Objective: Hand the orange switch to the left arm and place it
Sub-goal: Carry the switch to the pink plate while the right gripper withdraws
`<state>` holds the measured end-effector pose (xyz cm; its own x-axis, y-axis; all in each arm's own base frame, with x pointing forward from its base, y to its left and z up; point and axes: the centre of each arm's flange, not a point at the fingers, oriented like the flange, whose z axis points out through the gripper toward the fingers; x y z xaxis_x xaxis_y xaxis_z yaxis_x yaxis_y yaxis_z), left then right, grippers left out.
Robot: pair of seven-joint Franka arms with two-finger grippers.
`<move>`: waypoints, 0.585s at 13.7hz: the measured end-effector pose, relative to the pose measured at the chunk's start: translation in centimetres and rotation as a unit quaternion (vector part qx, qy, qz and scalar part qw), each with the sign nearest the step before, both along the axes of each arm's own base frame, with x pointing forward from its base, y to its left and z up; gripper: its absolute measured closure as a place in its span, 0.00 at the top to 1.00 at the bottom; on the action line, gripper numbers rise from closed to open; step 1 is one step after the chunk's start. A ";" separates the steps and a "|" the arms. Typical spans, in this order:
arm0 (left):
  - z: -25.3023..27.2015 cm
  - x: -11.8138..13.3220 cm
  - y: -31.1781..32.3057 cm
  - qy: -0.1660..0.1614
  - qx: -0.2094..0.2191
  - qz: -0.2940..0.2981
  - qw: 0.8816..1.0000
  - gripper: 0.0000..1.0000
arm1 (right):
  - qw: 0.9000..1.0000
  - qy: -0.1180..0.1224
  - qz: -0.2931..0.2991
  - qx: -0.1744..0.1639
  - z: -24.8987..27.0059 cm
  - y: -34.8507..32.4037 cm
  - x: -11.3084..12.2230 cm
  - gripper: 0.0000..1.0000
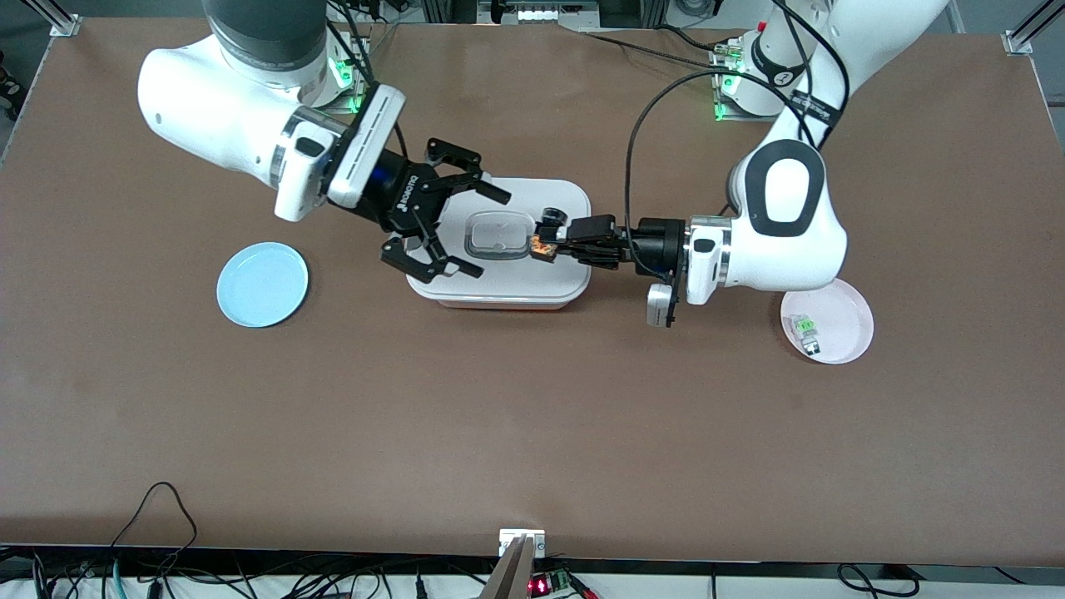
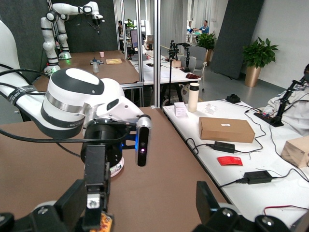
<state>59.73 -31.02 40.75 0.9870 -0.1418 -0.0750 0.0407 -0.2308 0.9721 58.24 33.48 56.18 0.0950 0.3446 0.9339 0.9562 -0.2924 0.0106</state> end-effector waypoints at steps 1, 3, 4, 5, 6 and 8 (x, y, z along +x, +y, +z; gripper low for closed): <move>-0.4 0.1 0.9 -0.001 0.031 -0.013 0.999 0.34 | 1.000 0.000 -0.001 -0.005 -0.2 -0.9 0.5 1.00; -0.9 0.6 3.2 -0.005 0.088 -0.038 0.995 0.34 | 1.000 0.006 -0.003 -0.019 -1.1 -3.0 1.5 1.00; -0.9 0.9 4.5 -0.009 0.112 -0.052 0.992 0.34 | 1.000 0.013 -0.002 -0.026 -1.8 -4.5 2.1 1.00; -1.0 1.2 6.1 -0.016 0.143 -0.070 0.987 0.34 | 0.999 0.023 -0.004 -0.034 -2.8 -6.5 2.8 1.00; -1.1 1.4 7.7 -0.026 0.181 -0.089 0.979 0.34 | 0.998 0.035 -0.007 -0.044 -3.9 -8.9 3.5 1.00; -1.5 1.6 10.1 -0.048 0.262 -0.130 0.955 0.34 | 0.996 0.062 -0.016 -0.062 -6.6 -13.0 4.4 1.00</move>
